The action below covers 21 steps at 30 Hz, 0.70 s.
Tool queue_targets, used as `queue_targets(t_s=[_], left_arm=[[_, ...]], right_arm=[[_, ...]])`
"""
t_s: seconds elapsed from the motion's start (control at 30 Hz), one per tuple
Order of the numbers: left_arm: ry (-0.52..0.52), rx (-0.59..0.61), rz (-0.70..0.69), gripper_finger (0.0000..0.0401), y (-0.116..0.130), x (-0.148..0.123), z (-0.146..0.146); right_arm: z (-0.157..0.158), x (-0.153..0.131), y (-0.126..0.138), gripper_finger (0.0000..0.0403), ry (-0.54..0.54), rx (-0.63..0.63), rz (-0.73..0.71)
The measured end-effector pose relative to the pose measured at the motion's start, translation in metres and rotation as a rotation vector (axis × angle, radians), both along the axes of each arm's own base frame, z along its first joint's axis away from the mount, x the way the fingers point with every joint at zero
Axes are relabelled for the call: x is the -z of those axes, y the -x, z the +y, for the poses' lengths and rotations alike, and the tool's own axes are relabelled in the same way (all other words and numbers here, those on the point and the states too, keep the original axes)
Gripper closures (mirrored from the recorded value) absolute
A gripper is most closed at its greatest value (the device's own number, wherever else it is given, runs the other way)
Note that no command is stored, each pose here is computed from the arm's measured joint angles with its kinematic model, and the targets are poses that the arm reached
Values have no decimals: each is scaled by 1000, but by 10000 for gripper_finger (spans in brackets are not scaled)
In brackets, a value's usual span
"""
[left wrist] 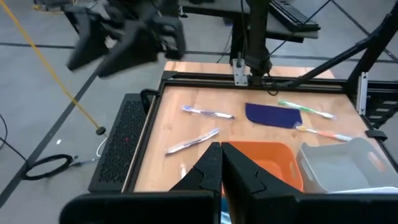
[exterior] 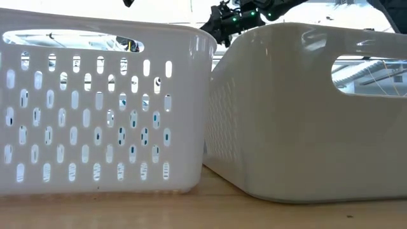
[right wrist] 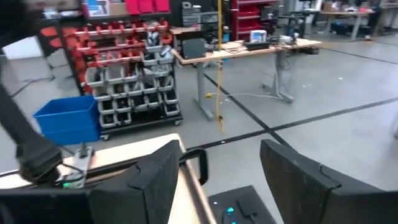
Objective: Pick & Place Toothbrushes
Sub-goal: Put the violet toothbrush into the orange bin
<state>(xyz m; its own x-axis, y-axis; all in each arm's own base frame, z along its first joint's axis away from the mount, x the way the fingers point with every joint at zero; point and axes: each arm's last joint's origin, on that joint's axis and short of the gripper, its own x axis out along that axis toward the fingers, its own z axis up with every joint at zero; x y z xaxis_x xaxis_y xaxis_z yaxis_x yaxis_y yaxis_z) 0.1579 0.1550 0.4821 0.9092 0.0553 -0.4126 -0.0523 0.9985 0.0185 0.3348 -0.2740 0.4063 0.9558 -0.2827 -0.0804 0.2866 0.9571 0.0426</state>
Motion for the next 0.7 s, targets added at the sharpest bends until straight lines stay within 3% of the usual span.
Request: queue_targets(t_s=[0.33,0.53,0.7], left_arm=[[7,-10,5,396,0,0,1],[18,-12,9,396,0,1,0],[20,-13,9,396,0,1,0]], right_arm=[[-34,-28,29,184,31,86,-52],[-29,-53,51,184,160,205,-62],[-28,-59,60,184,102,101,-107]])
